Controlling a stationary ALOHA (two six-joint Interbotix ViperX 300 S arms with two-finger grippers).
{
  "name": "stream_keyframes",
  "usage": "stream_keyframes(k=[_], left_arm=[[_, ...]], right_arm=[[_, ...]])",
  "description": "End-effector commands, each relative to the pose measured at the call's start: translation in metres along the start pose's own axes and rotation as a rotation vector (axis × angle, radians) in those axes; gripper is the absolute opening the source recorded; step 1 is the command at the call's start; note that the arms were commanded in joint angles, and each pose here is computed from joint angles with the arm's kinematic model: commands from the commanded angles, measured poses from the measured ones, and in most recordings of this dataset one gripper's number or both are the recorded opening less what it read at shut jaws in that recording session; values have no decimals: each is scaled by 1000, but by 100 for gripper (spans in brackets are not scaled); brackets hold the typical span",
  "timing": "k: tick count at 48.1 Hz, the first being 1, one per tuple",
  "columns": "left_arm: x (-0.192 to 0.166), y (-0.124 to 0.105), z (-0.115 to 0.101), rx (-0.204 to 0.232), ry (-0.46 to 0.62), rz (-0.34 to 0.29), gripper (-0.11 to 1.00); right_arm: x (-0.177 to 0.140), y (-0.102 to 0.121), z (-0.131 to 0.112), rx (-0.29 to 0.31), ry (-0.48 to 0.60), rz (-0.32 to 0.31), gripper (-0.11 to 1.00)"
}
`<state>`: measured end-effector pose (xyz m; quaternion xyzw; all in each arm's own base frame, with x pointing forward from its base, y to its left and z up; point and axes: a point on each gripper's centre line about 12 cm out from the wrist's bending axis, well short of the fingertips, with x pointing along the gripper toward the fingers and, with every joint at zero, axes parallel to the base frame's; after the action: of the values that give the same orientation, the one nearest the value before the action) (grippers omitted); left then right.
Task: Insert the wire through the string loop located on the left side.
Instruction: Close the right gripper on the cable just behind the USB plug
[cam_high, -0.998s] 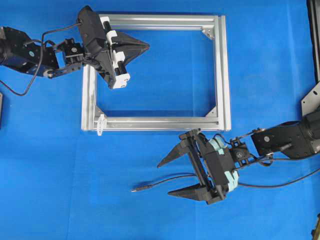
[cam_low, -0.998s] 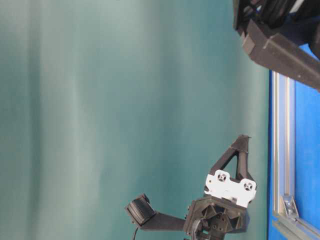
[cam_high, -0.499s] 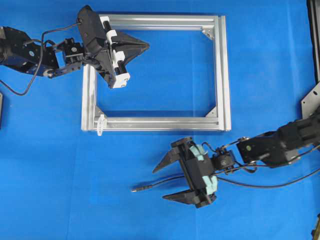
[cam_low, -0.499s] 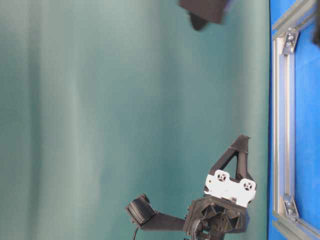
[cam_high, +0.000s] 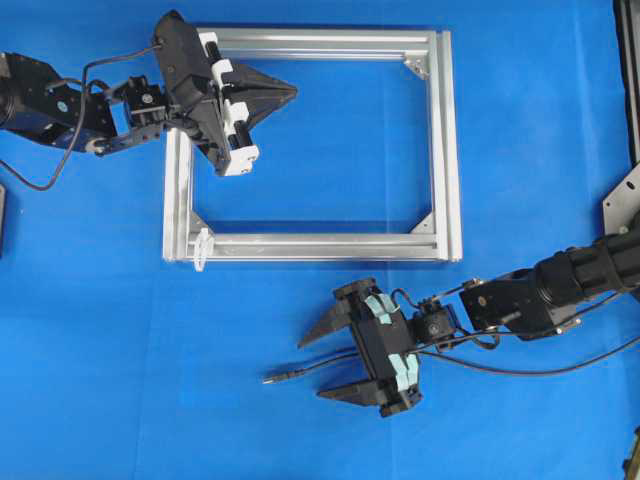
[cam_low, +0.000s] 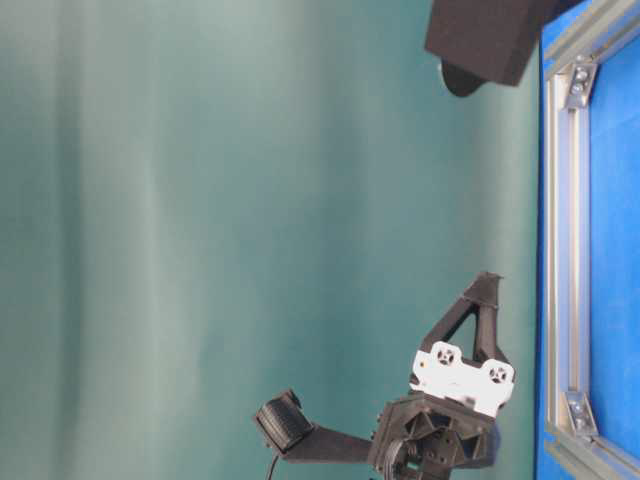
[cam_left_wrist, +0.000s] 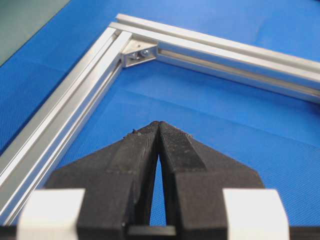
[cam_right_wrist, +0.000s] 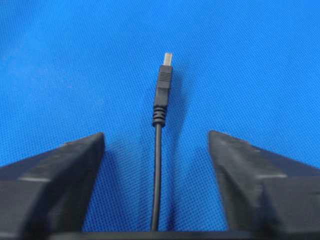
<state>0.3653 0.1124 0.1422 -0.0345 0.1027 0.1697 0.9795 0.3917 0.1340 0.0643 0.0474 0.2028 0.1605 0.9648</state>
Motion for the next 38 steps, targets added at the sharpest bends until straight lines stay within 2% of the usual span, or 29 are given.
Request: stream_keyframes(k=[1, 8, 13, 27, 38], left_arm=[[-1, -1, 14, 0, -41, -4, 0], [-1, 0, 13, 0, -40, -2, 0], [-1, -1, 14, 0, -41, -4, 0], [-1, 0, 13, 0, -40, -2, 0], [-1, -1, 13, -1, -35, -4, 0]], right_arm=[[1, 3, 13, -3, -42, 8, 63], [1, 0, 13, -3, -45, 2, 19], [0, 0, 12, -5, -41, 4, 1], [-1, 1, 14, -10, -39, 7, 0], [-16, 5, 39, -12, -58, 6, 0]])
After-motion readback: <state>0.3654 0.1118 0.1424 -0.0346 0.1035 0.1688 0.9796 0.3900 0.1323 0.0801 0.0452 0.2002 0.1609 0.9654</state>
